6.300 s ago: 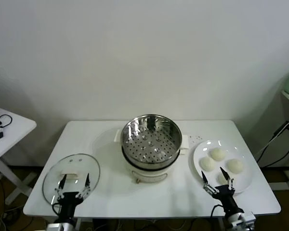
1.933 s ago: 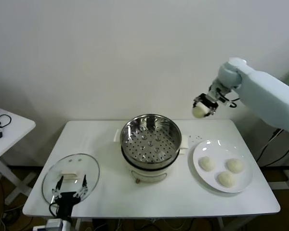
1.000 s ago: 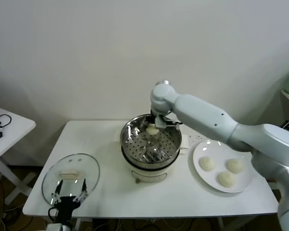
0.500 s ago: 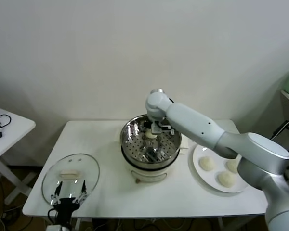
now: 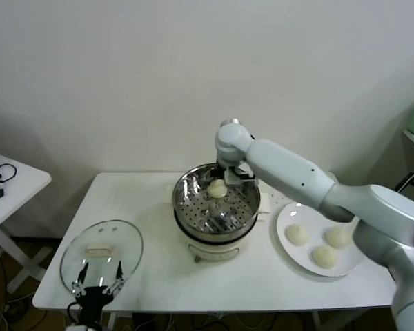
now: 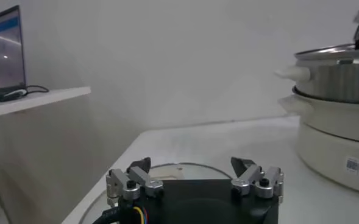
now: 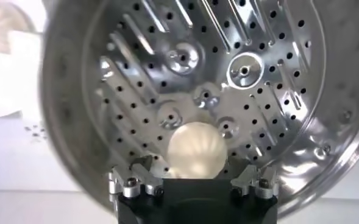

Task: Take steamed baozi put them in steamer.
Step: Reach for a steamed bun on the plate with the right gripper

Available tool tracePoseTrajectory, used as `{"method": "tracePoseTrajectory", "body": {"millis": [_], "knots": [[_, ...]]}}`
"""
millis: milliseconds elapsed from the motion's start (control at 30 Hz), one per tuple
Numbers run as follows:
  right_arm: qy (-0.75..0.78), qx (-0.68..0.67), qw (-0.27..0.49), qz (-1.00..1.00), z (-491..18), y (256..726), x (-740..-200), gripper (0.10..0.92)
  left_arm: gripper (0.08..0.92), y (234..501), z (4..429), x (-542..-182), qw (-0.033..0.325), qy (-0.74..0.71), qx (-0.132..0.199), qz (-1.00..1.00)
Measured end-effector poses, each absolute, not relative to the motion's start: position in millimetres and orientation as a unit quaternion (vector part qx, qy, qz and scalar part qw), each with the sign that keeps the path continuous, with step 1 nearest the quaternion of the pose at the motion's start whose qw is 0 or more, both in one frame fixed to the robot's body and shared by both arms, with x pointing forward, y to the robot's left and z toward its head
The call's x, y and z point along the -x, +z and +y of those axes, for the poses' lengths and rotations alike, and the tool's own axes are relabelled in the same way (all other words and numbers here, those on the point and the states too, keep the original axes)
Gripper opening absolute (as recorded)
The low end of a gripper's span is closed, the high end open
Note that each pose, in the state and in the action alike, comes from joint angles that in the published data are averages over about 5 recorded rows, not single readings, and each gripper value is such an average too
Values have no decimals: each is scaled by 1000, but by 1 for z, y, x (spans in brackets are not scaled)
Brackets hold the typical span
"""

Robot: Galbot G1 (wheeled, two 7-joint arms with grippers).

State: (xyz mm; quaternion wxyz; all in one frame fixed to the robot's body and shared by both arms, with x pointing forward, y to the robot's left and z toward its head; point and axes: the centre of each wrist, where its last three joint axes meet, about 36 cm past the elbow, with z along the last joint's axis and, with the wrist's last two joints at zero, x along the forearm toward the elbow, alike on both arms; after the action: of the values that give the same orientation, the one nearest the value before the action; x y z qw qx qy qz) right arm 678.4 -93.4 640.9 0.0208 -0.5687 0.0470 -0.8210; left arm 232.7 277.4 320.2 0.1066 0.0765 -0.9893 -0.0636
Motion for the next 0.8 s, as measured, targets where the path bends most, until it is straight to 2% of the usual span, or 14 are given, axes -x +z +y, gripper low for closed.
{"method": "tracePoseTrajectory", "body": {"millis": [200,367,600,800], "knots": [[-797,579,-47,165,-163,684,-681,823,823,320,274,-237,102,-61,-79,-990],[-744,591,-135,279,-237,694,-682,823,823,322,274,-241,99,-59,-77,-990],[-655,582,-242,417,-335,674,-678,823,823,326,272,-243,96,-56,-77,-991],[-587,566,-305,491,-388,633,-671,823,823,327,273,-243,95,-55,-78,-991]]}}
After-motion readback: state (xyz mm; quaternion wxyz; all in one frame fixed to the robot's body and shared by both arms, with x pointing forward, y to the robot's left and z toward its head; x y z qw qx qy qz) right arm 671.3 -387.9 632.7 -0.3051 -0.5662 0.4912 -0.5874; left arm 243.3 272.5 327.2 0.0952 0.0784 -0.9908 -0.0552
